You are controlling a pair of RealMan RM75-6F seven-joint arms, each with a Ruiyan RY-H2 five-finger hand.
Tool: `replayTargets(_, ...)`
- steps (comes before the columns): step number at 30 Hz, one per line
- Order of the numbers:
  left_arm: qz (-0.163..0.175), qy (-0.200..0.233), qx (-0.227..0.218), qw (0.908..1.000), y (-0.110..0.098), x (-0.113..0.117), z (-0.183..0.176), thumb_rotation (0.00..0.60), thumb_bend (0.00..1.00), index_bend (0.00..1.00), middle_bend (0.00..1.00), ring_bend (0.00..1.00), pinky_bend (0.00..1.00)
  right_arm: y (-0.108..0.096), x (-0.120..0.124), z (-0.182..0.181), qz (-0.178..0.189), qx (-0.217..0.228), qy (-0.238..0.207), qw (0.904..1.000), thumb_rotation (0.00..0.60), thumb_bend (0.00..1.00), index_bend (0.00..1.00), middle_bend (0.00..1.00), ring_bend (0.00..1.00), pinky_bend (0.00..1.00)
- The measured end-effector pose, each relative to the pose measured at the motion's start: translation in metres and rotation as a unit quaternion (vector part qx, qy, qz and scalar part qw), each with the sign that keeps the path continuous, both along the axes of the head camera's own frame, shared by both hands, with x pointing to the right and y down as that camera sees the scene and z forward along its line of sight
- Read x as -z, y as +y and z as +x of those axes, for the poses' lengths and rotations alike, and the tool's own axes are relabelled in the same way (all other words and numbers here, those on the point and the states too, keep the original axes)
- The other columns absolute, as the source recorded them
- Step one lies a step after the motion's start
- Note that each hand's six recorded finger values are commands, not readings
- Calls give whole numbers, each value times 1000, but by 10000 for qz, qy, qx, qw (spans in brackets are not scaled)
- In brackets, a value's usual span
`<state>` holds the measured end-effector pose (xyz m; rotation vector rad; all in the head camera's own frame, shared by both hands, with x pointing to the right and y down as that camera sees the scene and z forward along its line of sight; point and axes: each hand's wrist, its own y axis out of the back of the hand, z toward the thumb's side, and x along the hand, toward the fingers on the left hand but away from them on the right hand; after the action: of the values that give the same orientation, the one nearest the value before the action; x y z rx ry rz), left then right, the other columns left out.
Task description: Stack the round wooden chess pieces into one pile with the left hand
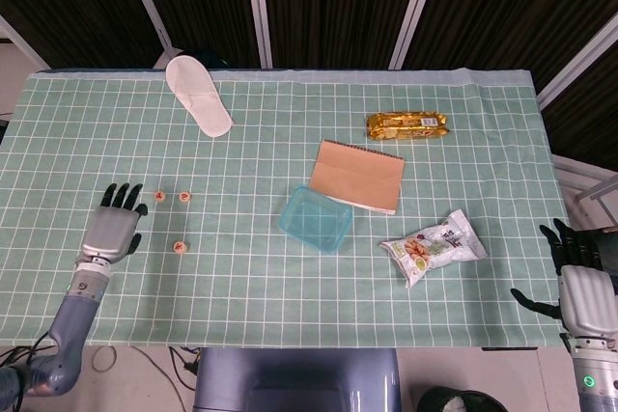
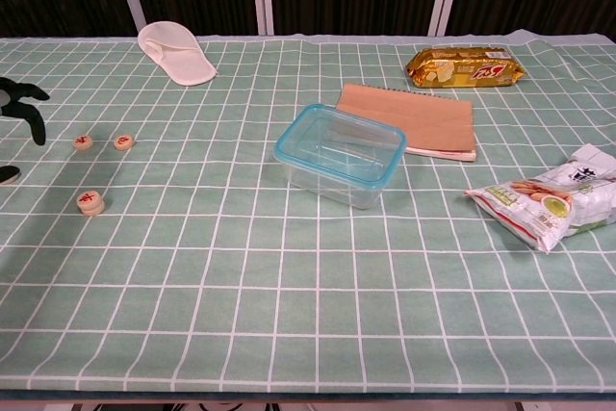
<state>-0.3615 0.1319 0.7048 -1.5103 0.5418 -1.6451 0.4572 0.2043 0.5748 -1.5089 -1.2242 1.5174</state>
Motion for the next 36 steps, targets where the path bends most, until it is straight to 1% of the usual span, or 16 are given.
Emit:
replayTargets(7, -76, -109, 249, 9996, -5, -12, -20, 600, 320, 351, 59, 0, 52, 0, 0, 0, -5, -10, -5, 10000, 600, 205, 107, 0, 63, 0)
replayTargets(13, -95, -266, 342, 9990, -9, -17, -33, 600, 320, 352, 59, 0, 52, 1, 0, 0, -16, -16, -12, 10000, 600, 205, 107, 0, 63, 0)
replayTargets(22, -172, -373, 362, 9985, -6, -26, -41, 600, 321, 372, 59, 0, 53, 1, 0, 0, -26, -33, -16, 10000, 600, 204, 107, 0, 63, 0)
replayTargets(27, -174, -382, 335, 9986, -5, -28, -42, 600, 323, 405, 68, 0, 55, 1, -1, 0, -28, -42, -12, 10000, 600, 205, 107, 0, 63, 0)
replayTargets(36, -158, -473, 278, 9984, -4, -33, -43, 600, 325, 406, 69, 0, 57, 1, -1, 0, -25, -58, -7, 10000, 600, 204, 107, 0, 63, 0)
